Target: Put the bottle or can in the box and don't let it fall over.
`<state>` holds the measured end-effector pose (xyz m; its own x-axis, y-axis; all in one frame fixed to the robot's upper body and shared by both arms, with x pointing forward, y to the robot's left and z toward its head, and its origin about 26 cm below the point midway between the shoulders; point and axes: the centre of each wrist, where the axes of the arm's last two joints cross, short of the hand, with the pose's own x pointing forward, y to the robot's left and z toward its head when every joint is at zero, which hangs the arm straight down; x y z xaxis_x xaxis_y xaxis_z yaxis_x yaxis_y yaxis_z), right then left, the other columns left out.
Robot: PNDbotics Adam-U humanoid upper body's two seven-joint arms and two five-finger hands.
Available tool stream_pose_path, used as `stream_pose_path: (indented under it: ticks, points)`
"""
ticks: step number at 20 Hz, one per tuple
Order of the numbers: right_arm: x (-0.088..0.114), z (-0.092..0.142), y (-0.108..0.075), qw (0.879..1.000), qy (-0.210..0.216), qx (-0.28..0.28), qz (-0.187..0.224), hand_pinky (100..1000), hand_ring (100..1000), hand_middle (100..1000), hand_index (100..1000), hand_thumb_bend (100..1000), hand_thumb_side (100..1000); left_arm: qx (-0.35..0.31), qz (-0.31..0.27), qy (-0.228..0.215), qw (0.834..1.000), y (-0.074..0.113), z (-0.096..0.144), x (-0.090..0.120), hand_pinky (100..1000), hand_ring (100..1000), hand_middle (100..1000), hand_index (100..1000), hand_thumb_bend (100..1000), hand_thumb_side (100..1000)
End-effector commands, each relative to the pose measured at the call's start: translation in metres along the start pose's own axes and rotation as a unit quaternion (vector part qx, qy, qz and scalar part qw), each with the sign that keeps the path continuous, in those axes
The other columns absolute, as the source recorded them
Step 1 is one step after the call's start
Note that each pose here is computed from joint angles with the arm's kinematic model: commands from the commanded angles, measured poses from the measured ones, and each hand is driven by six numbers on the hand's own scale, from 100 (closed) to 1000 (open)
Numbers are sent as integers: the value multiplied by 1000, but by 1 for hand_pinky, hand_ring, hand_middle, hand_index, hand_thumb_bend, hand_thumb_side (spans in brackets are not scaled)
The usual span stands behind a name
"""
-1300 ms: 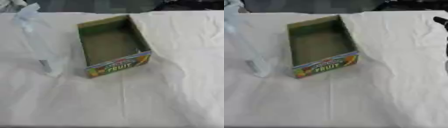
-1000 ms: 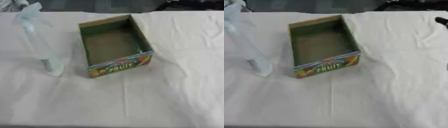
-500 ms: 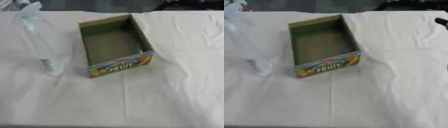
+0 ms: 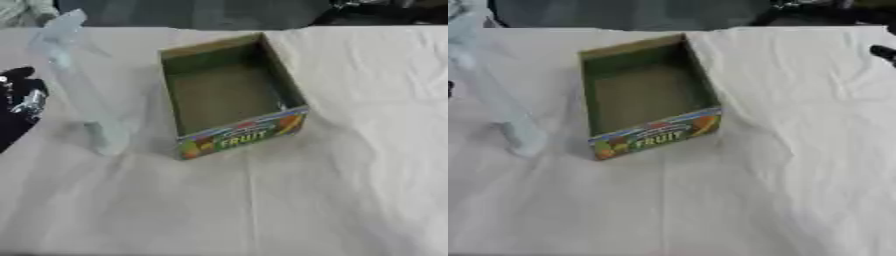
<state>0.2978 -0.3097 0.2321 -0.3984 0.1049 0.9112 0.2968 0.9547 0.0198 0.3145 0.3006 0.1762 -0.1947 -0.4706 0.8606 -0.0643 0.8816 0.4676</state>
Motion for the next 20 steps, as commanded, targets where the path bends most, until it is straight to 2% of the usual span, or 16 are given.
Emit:
stream_pose_path:
  ticks: [1,14,20]
  points:
    - [11,-1,1,1000,-14,7,-3,768,917,933,929,100,1000,-8,-15,-10,1000,2,-5,9,1000,855,733,881,100,518]
    - [10,-1,2,1000,-12,8,-5,768,917,932,930,100,1000,4,-38,8,999,-3,-18,9,1000,863,735,879,100,525]
    - [9,0,1,1000,-9,7,-3,768,917,932,931,100,1000,7,-42,-11,999,0,-11,21,1000,869,742,881,100,510]
